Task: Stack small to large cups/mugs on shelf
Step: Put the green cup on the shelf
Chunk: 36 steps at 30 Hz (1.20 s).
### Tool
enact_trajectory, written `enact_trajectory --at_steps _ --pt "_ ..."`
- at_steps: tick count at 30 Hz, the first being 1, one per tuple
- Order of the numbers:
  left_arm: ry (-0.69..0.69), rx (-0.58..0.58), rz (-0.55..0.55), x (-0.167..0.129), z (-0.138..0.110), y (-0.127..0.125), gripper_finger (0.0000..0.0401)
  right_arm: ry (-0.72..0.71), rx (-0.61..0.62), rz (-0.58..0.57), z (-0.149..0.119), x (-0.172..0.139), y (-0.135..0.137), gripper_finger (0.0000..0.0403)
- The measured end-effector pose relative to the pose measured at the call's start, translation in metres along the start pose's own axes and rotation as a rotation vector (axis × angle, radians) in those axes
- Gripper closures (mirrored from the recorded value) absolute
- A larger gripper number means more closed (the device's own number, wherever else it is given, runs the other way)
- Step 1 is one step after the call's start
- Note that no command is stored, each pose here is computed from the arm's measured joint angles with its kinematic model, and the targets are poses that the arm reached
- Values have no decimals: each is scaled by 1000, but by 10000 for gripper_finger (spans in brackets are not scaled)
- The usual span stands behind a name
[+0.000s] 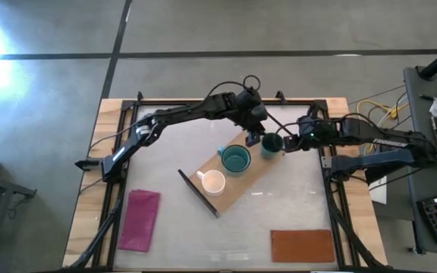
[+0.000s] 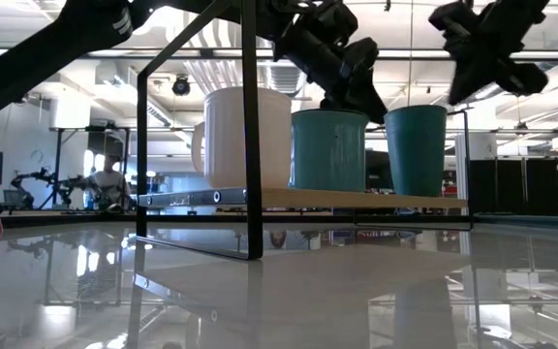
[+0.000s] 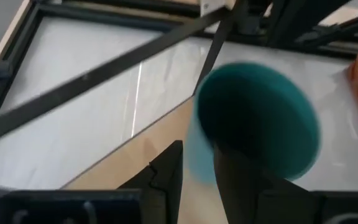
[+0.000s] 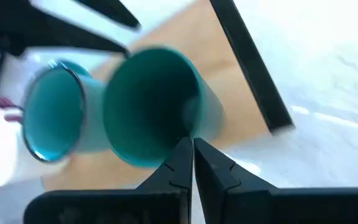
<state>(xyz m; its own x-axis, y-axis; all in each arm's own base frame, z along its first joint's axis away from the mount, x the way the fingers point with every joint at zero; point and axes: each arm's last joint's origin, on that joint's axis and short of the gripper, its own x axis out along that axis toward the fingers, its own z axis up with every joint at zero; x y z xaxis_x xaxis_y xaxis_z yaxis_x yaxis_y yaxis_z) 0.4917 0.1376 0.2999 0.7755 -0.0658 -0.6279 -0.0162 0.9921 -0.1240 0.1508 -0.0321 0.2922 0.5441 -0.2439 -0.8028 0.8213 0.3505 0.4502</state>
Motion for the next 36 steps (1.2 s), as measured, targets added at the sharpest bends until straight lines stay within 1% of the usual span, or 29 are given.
enact_trajectory --at_steps 4,12,16,21,25,28,33,36 --pt "54 -16 7 -1 -5 2 326 94 -12 -67 -7 1 -7 394" --pt "112 -34 3 -1 -12 2 326 132 -4 -102 -12 15 -8 394" --pt "115 -36 7 -1 -12 3 326 152 -5 -124 -13 27 -8 394" --pt "168 -57 36 -4 -19 13 326 130 -29 -89 -10 39 1 394" --pt "183 -69 45 -3 -24 19 326 137 -39 -109 -10 47 4 394" --pt "177 -68 45 0 -26 20 326 143 -44 -125 -10 53 5 394" --pt "201 -76 42 8 -35 22 326 128 -47 -97 -8 62 12 394" --pt "197 -74 41 9 -36 22 326 120 -44 -86 -6 67 15 394"
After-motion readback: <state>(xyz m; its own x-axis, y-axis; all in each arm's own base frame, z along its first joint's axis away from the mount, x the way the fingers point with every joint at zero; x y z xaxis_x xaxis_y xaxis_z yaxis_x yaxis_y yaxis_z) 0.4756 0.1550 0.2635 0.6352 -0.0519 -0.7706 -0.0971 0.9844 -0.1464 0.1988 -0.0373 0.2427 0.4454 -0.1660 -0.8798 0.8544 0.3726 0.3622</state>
